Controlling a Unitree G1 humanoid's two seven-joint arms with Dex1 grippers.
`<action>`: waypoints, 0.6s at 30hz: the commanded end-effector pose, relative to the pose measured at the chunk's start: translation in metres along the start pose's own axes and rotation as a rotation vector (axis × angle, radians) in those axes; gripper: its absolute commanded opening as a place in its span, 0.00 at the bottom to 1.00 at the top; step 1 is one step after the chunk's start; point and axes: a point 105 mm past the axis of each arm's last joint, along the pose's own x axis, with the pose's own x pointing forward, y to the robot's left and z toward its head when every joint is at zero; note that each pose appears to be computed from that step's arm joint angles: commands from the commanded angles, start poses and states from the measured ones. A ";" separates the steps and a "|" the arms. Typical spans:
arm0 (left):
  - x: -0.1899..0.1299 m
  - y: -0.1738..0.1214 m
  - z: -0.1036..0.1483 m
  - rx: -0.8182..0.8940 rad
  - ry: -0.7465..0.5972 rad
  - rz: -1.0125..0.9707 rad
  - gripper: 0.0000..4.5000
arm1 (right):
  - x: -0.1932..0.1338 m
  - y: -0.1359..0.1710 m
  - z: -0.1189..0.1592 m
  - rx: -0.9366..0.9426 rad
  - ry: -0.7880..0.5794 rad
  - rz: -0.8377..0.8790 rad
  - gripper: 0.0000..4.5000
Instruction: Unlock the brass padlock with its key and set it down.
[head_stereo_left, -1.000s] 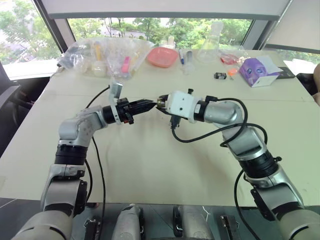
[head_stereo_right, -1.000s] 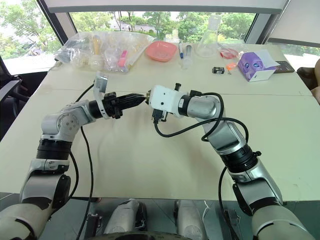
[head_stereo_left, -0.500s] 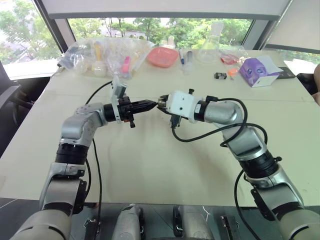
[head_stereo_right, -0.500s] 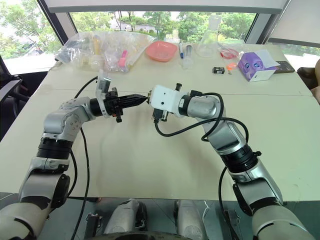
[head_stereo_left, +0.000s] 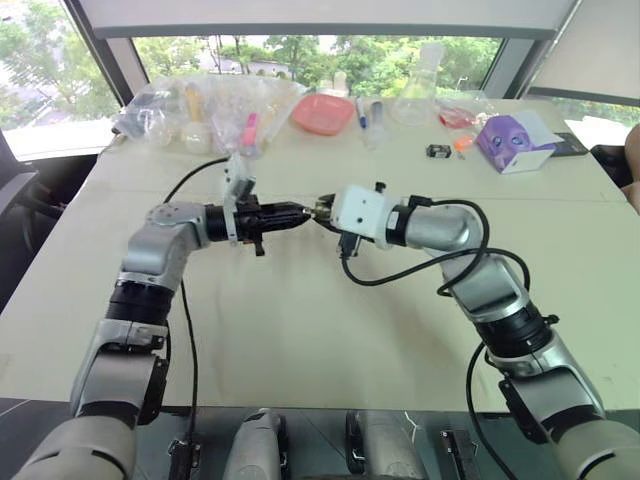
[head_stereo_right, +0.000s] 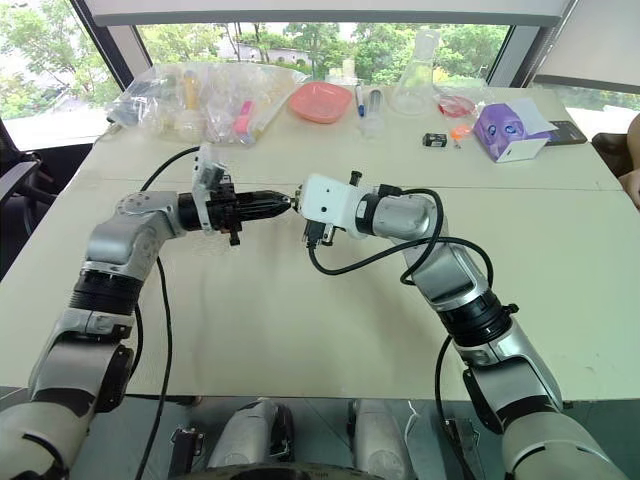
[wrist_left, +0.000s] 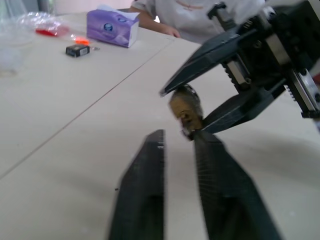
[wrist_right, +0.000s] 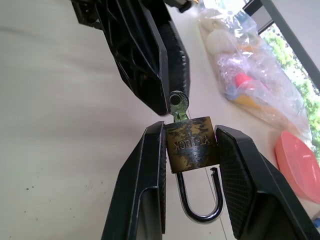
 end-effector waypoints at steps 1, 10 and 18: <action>-0.003 0.001 0.017 0.012 -0.023 0.002 0.54 | -0.004 -0.013 0.024 -0.065 -0.072 -0.049 0.20; 0.011 -0.007 0.020 -0.033 -0.052 -0.059 0.54 | -0.003 -0.015 0.025 -0.100 -0.073 -0.056 0.20; 0.021 -0.005 0.027 -0.069 -0.098 -0.094 0.54 | -0.003 -0.015 0.028 -0.109 -0.076 -0.059 0.20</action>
